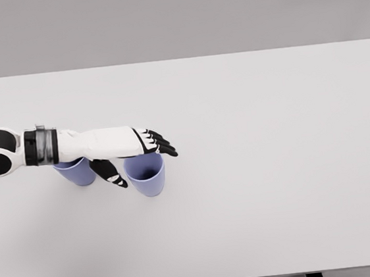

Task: Place the right cup on the left cup with left arm

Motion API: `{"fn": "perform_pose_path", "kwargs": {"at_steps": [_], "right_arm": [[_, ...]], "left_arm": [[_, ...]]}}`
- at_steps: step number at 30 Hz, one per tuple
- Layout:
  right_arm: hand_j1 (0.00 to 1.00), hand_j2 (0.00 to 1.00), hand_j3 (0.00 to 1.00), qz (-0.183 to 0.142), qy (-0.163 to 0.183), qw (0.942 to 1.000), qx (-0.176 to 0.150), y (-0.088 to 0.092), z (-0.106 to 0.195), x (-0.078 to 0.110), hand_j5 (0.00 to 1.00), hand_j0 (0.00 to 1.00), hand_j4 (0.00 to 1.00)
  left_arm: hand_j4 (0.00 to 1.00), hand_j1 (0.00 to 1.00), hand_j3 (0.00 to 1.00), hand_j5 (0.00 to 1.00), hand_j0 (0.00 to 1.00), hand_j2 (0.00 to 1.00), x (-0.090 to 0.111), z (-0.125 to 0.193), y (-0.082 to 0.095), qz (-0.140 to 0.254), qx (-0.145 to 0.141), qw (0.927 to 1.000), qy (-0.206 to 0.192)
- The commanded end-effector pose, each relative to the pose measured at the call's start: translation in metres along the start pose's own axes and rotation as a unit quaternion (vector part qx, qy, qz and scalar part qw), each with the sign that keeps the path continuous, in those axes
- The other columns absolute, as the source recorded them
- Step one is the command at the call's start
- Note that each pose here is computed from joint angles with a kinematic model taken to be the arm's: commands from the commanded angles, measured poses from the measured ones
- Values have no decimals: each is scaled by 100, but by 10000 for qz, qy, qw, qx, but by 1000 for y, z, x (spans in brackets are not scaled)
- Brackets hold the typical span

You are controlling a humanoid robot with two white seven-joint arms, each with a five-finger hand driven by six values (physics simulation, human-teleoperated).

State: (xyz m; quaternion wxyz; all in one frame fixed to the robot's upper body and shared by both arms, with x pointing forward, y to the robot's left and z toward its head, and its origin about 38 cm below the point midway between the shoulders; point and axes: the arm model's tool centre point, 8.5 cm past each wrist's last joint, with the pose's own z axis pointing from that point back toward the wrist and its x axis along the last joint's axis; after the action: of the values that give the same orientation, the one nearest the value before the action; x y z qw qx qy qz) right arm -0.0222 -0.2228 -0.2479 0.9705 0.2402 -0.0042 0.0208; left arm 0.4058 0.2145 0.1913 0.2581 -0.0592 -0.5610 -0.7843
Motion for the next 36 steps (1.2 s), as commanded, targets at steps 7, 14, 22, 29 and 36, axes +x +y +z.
{"fn": "perform_pose_path", "kwargs": {"at_steps": [7, 14, 22, 29, 36], "right_arm": [[100, 100, 100, 5, 1, 10000, 3, 0, 0, 0, 100, 100, 100], [100, 100, 100, 5, 1, 10000, 3, 0, 0, 0, 100, 100, 100], [100, 100, 100, 5, 1, 10000, 3, 0, 0, 0, 100, 100, 100], [100, 100, 100, 1, 8, 10000, 4, 0, 0, -1, 100, 100, 100], [100, 100, 100, 5, 1, 10000, 3, 0, 0, 0, 100, 100, 100]], "left_arm": [[100, 100, 100, 100, 100, 100, -2, -4, -3, -13, -32, 10000, 35], [80, 80, 80, 80, 80, 80, -4, -7, -9, 13, -63, 10000, 63], [56, 56, 56, 56, 56, 56, -2, -3, -3, 18, 118, 9999, 41], [48, 48, 48, 48, 48, 48, 13, 20, 15, 164, 412, 9989, -168], [48, 48, 48, 48, 48, 48, 28, 73, 57, -84, 648, 9979, -7]]}}
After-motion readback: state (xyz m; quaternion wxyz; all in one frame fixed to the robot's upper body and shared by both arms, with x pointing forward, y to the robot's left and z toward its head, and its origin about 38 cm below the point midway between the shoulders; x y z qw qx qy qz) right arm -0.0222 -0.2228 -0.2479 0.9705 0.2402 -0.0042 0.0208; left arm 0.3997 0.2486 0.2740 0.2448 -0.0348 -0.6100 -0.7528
